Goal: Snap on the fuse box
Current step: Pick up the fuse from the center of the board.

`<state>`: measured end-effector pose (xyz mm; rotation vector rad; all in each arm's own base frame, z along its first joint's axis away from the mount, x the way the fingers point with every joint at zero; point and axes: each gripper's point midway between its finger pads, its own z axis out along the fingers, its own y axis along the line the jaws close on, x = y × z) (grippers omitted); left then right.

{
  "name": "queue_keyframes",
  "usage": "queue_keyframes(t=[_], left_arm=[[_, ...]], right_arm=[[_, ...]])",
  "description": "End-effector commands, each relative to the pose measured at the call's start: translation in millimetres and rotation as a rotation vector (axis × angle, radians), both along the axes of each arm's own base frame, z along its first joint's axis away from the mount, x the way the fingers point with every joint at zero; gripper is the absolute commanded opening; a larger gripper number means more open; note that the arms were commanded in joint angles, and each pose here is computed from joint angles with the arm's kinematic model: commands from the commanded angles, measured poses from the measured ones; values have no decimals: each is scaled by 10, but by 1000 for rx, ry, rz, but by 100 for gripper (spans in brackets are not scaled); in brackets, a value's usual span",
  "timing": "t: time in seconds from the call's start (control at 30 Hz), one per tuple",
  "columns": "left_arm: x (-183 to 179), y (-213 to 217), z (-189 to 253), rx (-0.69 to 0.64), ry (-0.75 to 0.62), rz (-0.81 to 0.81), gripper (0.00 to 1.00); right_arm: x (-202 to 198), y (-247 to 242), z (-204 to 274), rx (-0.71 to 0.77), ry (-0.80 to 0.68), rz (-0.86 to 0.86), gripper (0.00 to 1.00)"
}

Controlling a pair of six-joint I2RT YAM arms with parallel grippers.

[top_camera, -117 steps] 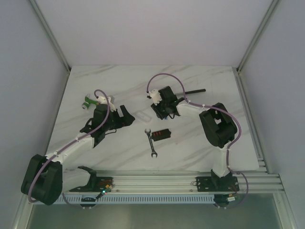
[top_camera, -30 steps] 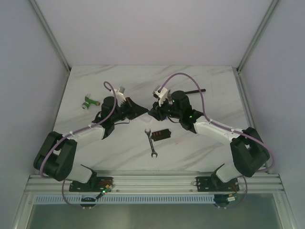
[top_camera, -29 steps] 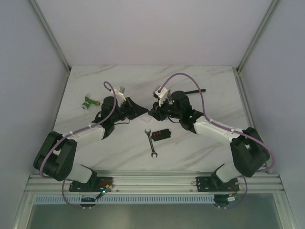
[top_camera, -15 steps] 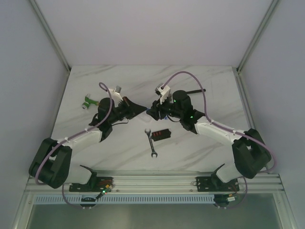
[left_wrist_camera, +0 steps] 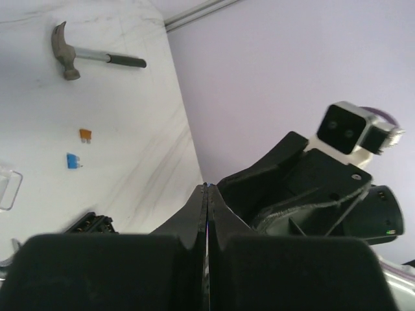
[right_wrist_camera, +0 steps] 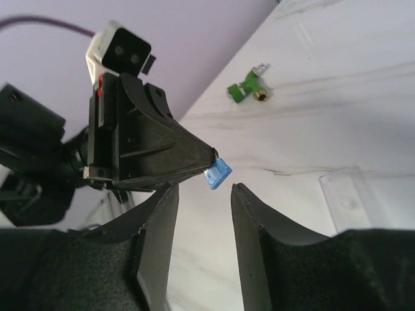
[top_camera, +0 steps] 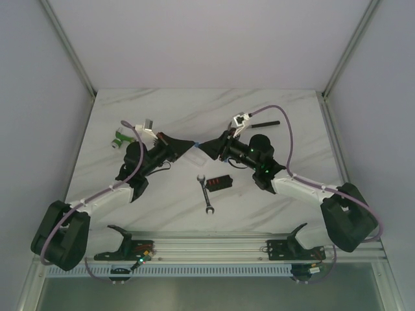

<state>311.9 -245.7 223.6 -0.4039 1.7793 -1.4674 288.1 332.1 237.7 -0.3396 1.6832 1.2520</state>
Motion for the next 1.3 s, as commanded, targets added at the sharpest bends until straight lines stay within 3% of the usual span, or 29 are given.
queue_keyframes(t=[0.0,0.3,0.97,1.27], left_arm=[[-56,48,355,-124,-76,24,0],[-176,97,601,-220,-125,26,0],[-251,60,732,-288,-151,-4,0],[-249,30,695,-288,-137,-13,0]], right_arm=[[16,-33,435,226,15,-35,42],[-51,70,635,430,95,59,36],[-88,146,622,446,102,115,26],[-100,164,644,447,90,128,7]])
